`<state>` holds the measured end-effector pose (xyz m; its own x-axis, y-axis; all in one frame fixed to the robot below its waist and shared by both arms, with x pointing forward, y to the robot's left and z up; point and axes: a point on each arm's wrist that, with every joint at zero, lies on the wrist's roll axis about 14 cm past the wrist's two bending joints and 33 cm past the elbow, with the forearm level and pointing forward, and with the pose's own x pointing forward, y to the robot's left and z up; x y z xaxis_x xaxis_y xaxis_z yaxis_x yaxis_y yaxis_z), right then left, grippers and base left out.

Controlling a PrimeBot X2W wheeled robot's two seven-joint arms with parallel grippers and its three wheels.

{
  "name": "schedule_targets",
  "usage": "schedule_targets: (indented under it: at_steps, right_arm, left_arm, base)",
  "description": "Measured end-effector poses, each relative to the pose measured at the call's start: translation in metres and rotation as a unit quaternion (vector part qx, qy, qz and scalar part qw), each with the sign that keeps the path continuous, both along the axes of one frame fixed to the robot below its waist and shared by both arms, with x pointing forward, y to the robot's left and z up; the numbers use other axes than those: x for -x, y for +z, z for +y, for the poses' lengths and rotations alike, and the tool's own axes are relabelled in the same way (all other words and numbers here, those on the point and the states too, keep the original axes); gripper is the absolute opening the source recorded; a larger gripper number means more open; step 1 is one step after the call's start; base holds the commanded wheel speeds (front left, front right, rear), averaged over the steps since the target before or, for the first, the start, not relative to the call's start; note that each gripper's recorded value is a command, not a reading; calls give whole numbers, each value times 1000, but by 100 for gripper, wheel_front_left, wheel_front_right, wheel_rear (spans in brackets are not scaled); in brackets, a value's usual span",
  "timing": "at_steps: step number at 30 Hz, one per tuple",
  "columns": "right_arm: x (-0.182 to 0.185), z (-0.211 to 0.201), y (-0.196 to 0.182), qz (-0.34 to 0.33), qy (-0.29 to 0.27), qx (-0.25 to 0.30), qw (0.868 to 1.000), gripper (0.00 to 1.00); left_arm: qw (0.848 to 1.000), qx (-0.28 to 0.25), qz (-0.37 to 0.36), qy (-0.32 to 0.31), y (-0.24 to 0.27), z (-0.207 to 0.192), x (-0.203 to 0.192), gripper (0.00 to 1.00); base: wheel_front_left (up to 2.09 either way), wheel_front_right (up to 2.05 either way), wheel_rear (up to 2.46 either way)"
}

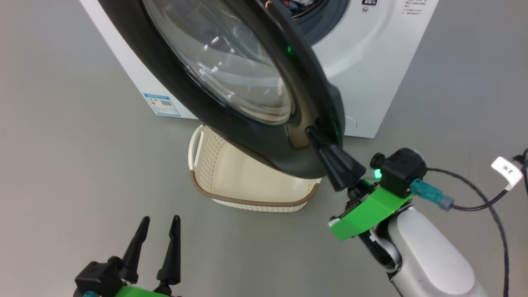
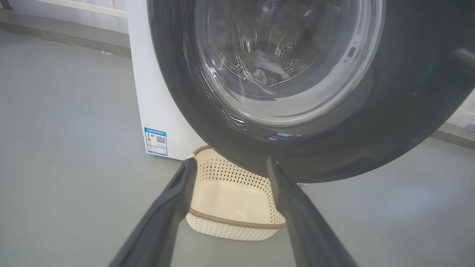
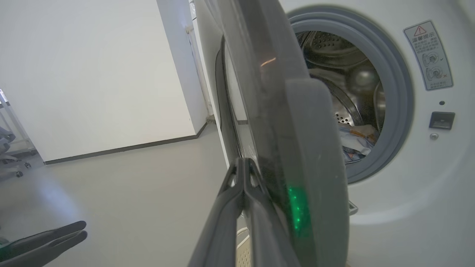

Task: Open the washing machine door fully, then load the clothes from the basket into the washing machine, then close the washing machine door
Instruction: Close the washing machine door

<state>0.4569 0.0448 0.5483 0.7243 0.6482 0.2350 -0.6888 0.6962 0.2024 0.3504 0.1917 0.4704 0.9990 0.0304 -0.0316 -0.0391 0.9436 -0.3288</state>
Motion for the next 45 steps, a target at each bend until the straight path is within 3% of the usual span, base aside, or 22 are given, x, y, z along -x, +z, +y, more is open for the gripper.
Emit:
schedule_targets:
  at_steps: [16,33,45]
  right_arm:
    - [-71,-20,-1,-38,-27,10,999,0]
    - [-153,-36,-9,-83,-54,29,995,0]
    - [-210,-39,-15,-90,-92,34,991,0]
  left_arm:
    - [1000,4,17,-3,-13,-6,-20,100]
    - [998,49,21,-40,-19,-37,-42,100]
    - [998,52,19,-13,-16,-23,-42,100]
  base:
    - [0,0,0]
    - [0,0,0]
    - [0,0,0]
